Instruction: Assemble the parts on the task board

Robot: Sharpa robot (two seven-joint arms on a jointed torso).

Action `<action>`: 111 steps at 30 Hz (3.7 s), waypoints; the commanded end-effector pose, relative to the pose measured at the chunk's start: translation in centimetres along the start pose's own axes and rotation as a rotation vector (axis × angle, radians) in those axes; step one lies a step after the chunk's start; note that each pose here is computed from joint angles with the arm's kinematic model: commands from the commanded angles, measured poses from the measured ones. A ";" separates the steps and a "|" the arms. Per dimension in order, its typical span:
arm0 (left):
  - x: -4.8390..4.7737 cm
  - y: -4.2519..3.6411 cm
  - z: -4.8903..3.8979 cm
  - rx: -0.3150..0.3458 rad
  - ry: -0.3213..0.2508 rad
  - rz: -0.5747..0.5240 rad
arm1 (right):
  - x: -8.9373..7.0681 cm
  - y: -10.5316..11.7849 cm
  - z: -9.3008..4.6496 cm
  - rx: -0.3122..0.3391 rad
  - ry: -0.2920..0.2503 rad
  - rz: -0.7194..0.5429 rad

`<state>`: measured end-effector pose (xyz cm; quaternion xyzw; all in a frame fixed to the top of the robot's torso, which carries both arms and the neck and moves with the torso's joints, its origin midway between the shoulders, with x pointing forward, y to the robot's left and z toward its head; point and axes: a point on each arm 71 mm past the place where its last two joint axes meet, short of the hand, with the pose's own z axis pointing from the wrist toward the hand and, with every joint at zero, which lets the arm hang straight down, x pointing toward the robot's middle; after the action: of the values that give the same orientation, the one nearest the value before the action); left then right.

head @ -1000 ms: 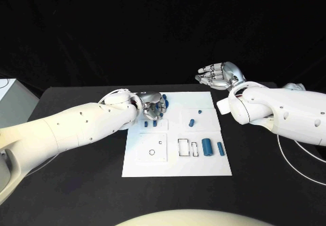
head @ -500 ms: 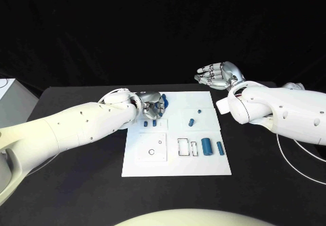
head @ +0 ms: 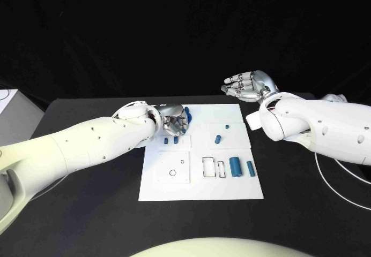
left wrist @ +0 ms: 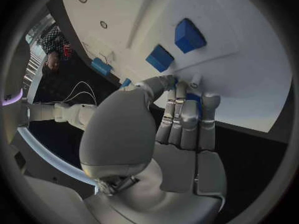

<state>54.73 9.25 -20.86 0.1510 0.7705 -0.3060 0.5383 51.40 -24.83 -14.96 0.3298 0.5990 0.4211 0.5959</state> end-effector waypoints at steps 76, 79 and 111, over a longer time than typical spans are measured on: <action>-0.33 3.42 -2.72 -0.079 -0.017 -0.144 | 0.0 -0.2 0.0 0.007 0.026 -0.016; -0.28 3.40 -2.65 -0.080 -0.012 -0.144 | 0.0 -0.1 0.0 0.007 0.028 -0.015; -0.07 3.60 -2.88 -0.084 -0.015 -0.140 | -0.1 -0.2 0.0 0.009 0.027 -0.019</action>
<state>54.76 14.05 -21.22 0.0702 0.7900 -0.3091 0.5248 51.45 -25.19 -15.16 0.3298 0.6093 0.4131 0.5911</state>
